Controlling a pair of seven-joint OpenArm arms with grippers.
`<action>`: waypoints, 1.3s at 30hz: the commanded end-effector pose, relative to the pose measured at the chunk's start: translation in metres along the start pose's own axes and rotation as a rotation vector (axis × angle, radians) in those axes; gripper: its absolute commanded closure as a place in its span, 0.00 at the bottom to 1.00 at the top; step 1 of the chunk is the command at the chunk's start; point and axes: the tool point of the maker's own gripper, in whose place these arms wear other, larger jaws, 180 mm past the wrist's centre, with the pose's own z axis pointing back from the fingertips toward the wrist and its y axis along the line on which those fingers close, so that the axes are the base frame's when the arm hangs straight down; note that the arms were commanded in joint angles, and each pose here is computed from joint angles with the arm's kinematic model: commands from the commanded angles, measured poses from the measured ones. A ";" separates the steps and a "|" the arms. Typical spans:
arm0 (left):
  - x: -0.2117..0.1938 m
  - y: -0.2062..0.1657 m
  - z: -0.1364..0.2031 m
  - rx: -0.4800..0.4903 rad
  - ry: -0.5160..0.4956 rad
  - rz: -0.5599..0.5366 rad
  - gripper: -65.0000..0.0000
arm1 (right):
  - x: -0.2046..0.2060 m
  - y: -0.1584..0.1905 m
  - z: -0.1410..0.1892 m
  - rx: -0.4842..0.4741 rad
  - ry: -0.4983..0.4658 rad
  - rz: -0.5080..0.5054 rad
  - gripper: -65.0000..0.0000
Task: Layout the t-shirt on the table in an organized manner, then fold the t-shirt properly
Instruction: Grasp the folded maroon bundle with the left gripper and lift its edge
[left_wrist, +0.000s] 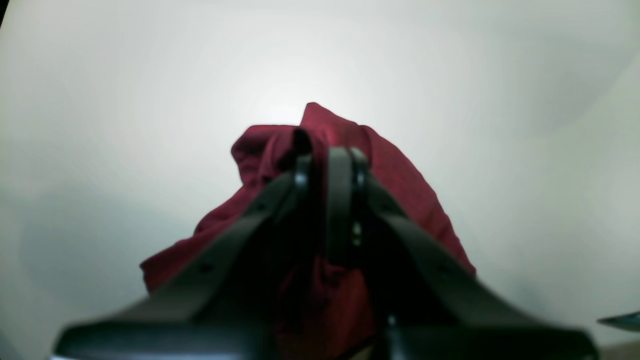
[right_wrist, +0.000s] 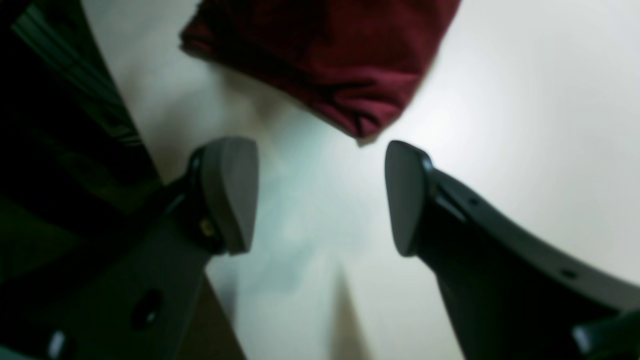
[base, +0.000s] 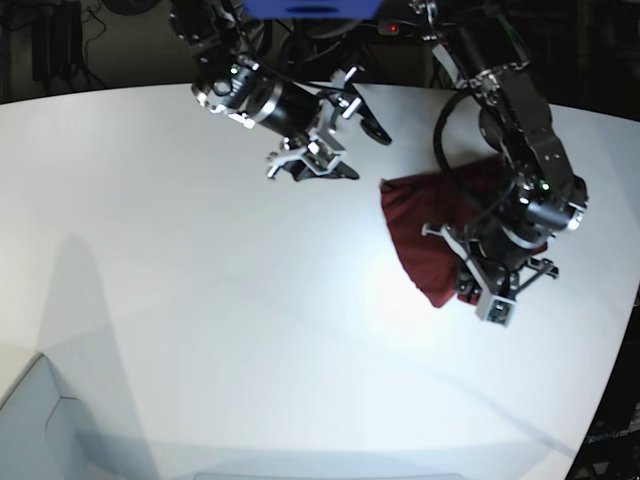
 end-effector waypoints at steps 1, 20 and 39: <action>0.016 0.003 0.002 0.005 -0.054 -0.005 0.99 | 0.017 0.002 0.000 0.008 -0.063 -0.004 0.39; -0.001 0.000 -0.053 -0.103 -0.037 0.082 0.99 | -0.004 0.000 0.021 0.004 -0.004 0.028 0.39; 0.010 0.028 -0.050 -0.050 -0.085 0.155 0.40 | -0.007 -0.003 0.029 0.003 0.010 0.050 0.39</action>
